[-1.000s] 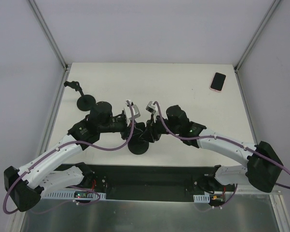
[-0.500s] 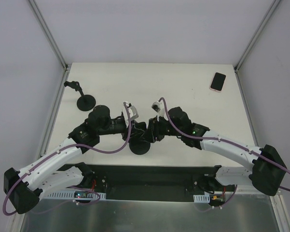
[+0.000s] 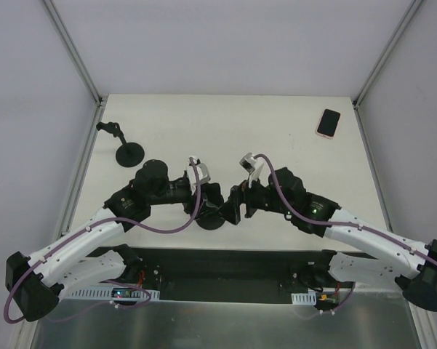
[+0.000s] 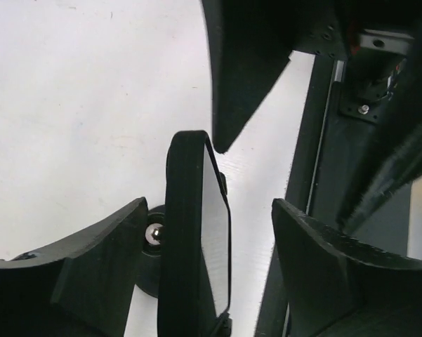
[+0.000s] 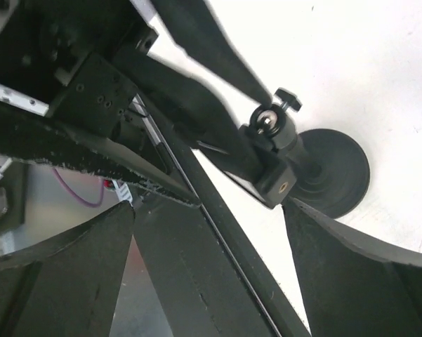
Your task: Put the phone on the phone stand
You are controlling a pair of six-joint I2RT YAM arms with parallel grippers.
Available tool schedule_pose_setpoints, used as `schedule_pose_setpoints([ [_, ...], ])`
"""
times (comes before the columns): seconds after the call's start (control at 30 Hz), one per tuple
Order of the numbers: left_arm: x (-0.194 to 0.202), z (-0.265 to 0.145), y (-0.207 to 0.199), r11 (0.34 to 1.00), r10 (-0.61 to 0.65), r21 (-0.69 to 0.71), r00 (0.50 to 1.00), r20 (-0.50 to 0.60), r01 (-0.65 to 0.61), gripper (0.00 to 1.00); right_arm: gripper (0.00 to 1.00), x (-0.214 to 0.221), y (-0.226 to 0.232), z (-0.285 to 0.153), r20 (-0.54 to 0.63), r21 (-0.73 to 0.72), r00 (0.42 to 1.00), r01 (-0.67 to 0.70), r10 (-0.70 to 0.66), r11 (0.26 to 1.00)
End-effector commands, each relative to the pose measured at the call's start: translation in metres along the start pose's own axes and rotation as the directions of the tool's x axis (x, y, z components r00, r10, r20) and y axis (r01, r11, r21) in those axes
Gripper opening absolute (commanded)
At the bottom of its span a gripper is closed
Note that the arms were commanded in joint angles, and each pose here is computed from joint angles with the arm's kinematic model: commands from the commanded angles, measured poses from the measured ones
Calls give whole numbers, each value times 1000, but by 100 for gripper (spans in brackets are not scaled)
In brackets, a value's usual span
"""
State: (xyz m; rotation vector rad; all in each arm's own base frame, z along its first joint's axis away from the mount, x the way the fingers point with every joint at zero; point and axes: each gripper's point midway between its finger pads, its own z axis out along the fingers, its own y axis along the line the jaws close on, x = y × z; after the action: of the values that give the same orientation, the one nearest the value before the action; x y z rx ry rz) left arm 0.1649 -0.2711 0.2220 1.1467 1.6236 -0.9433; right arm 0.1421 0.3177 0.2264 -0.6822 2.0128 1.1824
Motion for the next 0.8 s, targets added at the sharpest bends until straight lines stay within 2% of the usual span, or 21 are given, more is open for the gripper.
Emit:
schedule_pose_setpoints([
  [0.0, -35, -18, 1, 999, 24, -26, 996, 91, -22, 76, 93, 6, -3, -3, 8, 138, 993, 117, -120, 983],
  [0.03, -39, -23, 1, 999, 34, -40, 994, 107, -30, 81, 95, -3, -10, -2, 52, 217, 989, 127, -142, 968],
  [0.1, -58, -43, 6, 990, 89, -123, 980, 180, -67, 82, 99, -2, -3, 1, 81, 266, 981, 147, -174, 953],
  [0.13, -58, -50, 15, 980, 98, -188, 974, 202, -59, 82, 100, -15, -9, -2, 137, 350, 974, 121, -178, 929],
  [0.17, -67, -72, 34, 935, 126, -353, 960, 251, -30, 82, 100, -20, -7, -1, 153, 367, 971, 115, -182, 923],
  [0.2, -81, -86, 44, 900, 160, -435, 935, 318, -6, 84, 100, -22, -8, 0, 163, 424, 965, 118, -204, 898],
  [0.23, -73, -94, 56, 861, 166, -508, 931, 325, 24, 86, 100, -34, 1, 0, 199, 431, 958, 102, -204, 897],
  [0.27, -76, -127, 81, 736, 186, -667, 914, 361, 114, 87, 100, -39, 7, 2, 207, 439, 954, 107, -216, 892],
  [0.33, -67, -154, 102, 596, 185, -777, 906, 380, 204, 88, 100, -37, 9, 9, 197, 504, 952, 105, -233, 857],
  [0.37, -64, -166, 109, 533, 187, -813, 904, 385, 236, 88, 100, -53, 24, 7, 238, 506, 948, 63, -210, 860],
  [0.4, -57, -183, 119, 428, 183, -863, 910, 372, 267, 88, 100, -41, 11, 13, 168, 578, 960, 87, -222, 812],
  [0.43, -58, -189, 121, 400, 185, -875, 911, 369, 273, 88, 100, -43, 15, 16, 163, 580, 962, 84, -217, 810],
  [0.5, -58, -191, 122, 389, 183, -883, 918, 352, 261, 88, 100, -46, 23, 25, 148, 585, 964, 95, -222, 805],
  [0.67, -57, -177, 119, 451, 159, -857, 922, 352, 250, 87, 100, -53, 24, 30, 199, 628, 964, 11, -174, 778],
  [0.73, -55, -173, 120, 455, 148, -856, 927, 346, 247, 86, 100, -61, 22, 25, 205, 667, 963, -6, -175, 745],
  [0.77, -55, -172, 120, 455, 146, -856, 928, 344, 246, 87, 100, -56, 15, 26, 173, 703, 966, 16, -192, 711],
])
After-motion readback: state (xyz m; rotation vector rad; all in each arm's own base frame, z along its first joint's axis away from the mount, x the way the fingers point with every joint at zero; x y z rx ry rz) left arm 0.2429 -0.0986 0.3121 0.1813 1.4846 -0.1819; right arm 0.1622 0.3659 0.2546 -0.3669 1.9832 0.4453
